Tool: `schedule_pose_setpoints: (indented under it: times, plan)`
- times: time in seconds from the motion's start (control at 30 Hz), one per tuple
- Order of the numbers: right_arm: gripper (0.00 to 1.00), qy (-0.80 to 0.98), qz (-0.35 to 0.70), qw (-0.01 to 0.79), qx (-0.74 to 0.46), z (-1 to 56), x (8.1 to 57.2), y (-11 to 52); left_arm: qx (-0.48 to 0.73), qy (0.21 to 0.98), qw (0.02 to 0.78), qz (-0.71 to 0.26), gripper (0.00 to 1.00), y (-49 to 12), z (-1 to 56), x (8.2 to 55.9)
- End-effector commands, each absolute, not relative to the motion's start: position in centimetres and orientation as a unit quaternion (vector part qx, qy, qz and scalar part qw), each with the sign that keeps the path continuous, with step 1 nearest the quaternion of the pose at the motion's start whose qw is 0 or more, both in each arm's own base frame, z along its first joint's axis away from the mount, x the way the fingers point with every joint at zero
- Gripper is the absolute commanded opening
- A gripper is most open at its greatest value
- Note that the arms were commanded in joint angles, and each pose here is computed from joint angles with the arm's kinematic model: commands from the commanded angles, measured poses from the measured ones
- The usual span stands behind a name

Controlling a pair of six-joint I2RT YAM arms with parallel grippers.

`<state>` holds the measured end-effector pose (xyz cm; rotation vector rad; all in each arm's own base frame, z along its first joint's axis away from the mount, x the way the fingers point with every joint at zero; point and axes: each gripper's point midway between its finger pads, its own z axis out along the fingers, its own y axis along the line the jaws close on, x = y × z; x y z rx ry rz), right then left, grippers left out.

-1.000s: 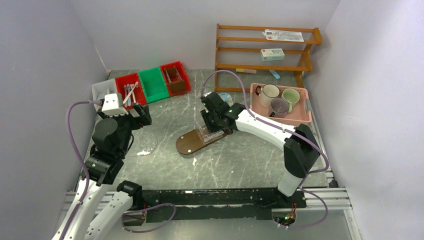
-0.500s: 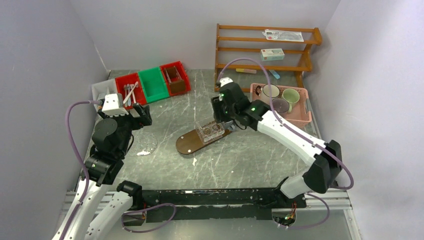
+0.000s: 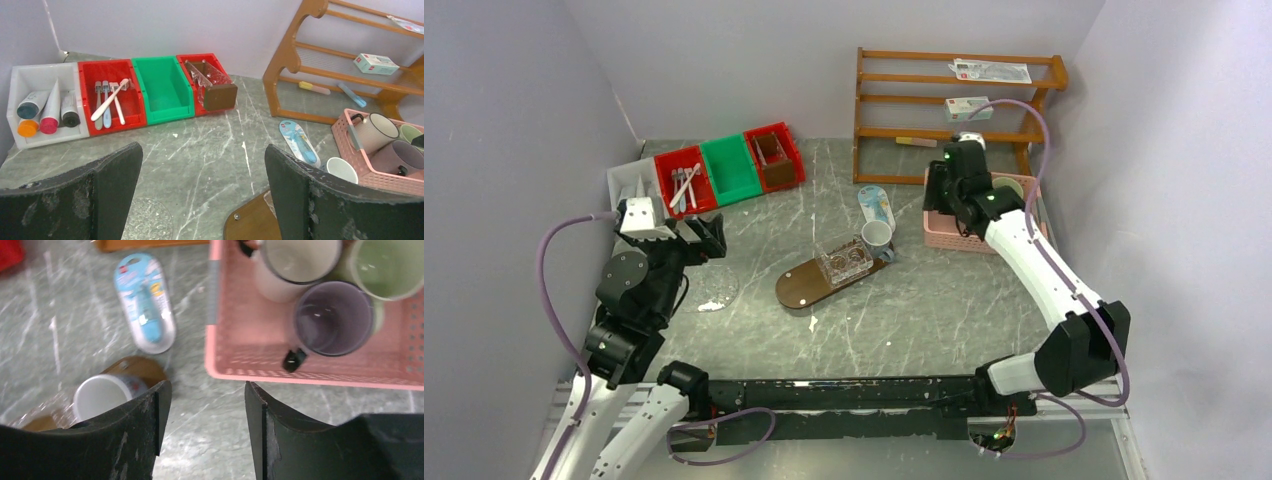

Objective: Prepare toiletry sets of a toothbrush and toothpaste on the tray
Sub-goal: Pick up the cup from the storage box.

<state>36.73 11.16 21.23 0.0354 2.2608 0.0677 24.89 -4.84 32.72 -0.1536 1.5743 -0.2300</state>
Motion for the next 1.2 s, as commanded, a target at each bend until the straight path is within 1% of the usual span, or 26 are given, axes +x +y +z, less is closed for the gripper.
schedule_pose_setpoints:
  times: [0.0, 0.17, 0.27, 0.43, 0.57, 1.1, 1.17]
  plan:
    - [0.6, 0.894, 0.011, 0.438, 0.098, 20.8, 38.0, 6.5, -0.053, 0.702, 0.7, -0.115, 0.97, -5.6, 32.8, 24.4]
    - [0.6, 0.882, 0.009, 0.437, 0.176, 19.7, 39.1, 2.9, -0.04, 0.699, 0.701, -0.134, 0.97, -6.5, 33.0, 23.9]
    - [0.6, 0.873, -0.012, 0.439, 0.212, 19.2, 39.5, 0.3, -0.036, 0.698, 0.701, -0.139, 0.97, -6.8, 33.1, 23.7]
    - [0.59, 0.866, -0.037, 0.42, 0.27, 16.7, 39.9, -3.9, -0.033, 0.696, 0.703, -0.143, 0.97, -6.9, 33.3, 23.4]
    - [0.58, 0.866, -0.053, 0.401, 0.295, 14.7, 40.1, -5.8, -0.031, 0.694, 0.704, -0.146, 0.97, -7.0, 33.3, 23.2]
    - [0.5, 0.886, -0.069, 0.338, 0.309, 7.9, 40.6, -7.8, -0.029, 0.699, 0.7, -0.144, 0.97, -7.2, 33.0, 23.4]
    - [0.45, 0.891, -0.066, 0.331, 0.305, 7.4, 40.7, -7.7, -0.028, 0.7, 0.699, -0.144, 0.97, -7.3, 33.0, 23.5]
